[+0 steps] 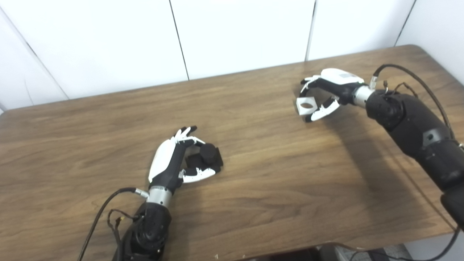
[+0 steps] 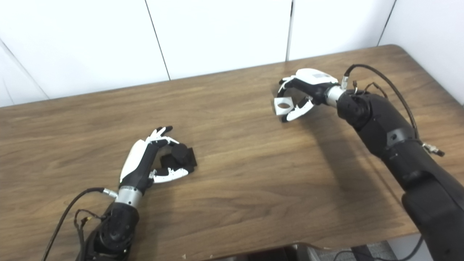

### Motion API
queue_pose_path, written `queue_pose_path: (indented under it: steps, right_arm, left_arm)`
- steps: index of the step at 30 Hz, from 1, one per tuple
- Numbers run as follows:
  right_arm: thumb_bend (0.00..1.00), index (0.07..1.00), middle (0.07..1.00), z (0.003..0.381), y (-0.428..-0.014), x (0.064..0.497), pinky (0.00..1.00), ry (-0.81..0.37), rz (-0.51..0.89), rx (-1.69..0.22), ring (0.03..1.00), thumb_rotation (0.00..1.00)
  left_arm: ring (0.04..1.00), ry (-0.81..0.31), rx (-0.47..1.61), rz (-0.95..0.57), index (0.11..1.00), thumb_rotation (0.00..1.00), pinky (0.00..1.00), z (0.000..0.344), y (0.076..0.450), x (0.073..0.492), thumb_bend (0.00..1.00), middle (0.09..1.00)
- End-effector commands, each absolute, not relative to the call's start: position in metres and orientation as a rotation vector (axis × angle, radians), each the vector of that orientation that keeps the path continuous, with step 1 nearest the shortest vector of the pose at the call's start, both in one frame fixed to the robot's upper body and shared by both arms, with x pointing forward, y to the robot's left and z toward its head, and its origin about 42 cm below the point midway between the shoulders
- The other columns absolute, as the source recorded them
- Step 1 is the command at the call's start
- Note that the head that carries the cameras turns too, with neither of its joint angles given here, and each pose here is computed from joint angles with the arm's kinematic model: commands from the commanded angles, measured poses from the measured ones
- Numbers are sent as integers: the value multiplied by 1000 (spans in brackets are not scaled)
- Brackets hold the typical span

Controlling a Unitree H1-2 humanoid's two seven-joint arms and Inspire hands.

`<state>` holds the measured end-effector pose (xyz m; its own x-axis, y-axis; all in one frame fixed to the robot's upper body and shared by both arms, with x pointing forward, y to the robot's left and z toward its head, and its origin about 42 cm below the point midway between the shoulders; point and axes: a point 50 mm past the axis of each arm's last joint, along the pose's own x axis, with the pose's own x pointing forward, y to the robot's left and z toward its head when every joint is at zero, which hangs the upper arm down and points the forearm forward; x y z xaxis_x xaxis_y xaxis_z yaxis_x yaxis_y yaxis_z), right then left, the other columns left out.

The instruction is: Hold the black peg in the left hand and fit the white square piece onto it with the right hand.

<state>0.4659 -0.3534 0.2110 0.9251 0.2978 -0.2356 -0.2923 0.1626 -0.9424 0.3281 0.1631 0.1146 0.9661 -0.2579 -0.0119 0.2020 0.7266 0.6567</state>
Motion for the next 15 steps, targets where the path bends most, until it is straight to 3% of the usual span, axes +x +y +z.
queue_pose_path:
  steps: [1, 7, 11, 13, 15]
  right_arm:
    - [806, 691, 920, 233, -363, 472, 975, -39, 371, -1379, 960, 287]
    - [810, 688, 919, 233, -362, 471, 974, -38, 372, -1376, 959, 289]
    - [794, 628, 904, 232, -362, 470, 959, -51, 356, -1367, 950, 260]
    - [610, 534, 899, 231, -361, 470, 973, -56, 351, -1358, 954, 186]
    - [545, 499, 885, 230, -361, 469, 978, -68, 343, -1351, 951, 158]
  left_arm:
    - [1000, -20, 791, -240, 492, 86, 1000, 105, 181, 325, 518, 944]
    - [1000, -21, 782, -237, 492, 86, 1000, 105, 183, 325, 518, 944]
    - [1000, -20, 786, -238, 492, 85, 1000, 106, 182, 325, 519, 946]
    - [1000, -20, 785, -238, 492, 85, 1000, 106, 182, 324, 519, 945]
    - [1000, -20, 786, -239, 492, 85, 1000, 107, 182, 324, 519, 946]
